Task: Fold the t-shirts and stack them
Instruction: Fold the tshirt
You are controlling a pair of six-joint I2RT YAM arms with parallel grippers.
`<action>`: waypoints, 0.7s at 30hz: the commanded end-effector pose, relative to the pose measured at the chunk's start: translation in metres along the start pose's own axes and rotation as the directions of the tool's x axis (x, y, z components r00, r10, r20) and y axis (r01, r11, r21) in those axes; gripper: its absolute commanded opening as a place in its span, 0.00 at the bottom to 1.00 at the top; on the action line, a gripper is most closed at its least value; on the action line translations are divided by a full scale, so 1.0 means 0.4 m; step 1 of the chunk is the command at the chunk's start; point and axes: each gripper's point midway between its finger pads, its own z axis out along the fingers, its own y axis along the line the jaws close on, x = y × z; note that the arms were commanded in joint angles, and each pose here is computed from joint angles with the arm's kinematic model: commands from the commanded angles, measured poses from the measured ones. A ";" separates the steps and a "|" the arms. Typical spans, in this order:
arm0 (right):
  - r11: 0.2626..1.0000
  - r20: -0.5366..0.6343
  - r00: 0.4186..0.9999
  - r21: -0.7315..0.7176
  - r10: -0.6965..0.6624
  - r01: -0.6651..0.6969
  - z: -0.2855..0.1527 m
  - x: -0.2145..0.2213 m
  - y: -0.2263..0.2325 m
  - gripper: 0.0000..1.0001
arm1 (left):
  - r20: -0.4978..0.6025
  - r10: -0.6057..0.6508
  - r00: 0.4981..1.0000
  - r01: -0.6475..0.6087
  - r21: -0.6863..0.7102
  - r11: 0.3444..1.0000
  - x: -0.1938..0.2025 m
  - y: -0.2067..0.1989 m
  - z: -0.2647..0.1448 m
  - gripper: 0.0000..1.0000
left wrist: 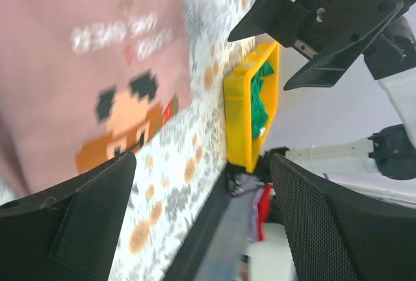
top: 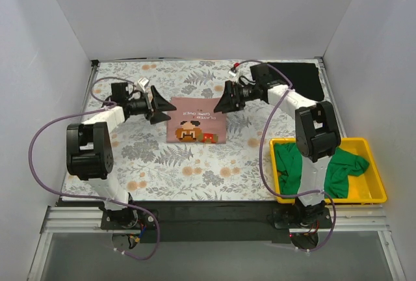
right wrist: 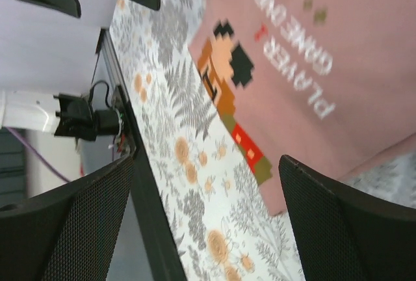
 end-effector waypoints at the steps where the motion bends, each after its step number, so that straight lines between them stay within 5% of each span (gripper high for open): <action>1: 0.992 0.087 0.988 0.038 -0.125 0.123 -0.019 -0.125 0.034 0.98 | 0.037 0.186 0.982 -0.186 -0.002 0.983 -0.064 -0.092 0.054 0.84; 6: 0.992 0.132 0.984 0.044 -0.123 0.118 0.032 -0.221 -0.033 0.98 | 0.111 0.134 0.985 -0.136 0.008 0.991 -0.178 -0.070 0.160 0.84; 10: 0.993 0.135 0.985 0.060 -0.111 0.104 0.082 -0.237 -0.134 0.98 | 0.140 0.077 0.987 -0.073 -0.038 0.997 -0.254 0.043 0.229 0.84; 17: 0.990 0.119 0.991 0.131 -0.068 0.052 0.113 -0.205 -0.322 0.98 | 0.179 -0.029 0.983 0.044 -0.079 0.996 -0.288 0.188 0.220 0.84; 21: 0.989 0.137 0.987 0.128 -0.088 0.070 0.087 -0.227 -0.310 0.98 | 0.183 0.022 0.983 -0.010 -0.071 0.997 -0.290 0.139 0.182 0.84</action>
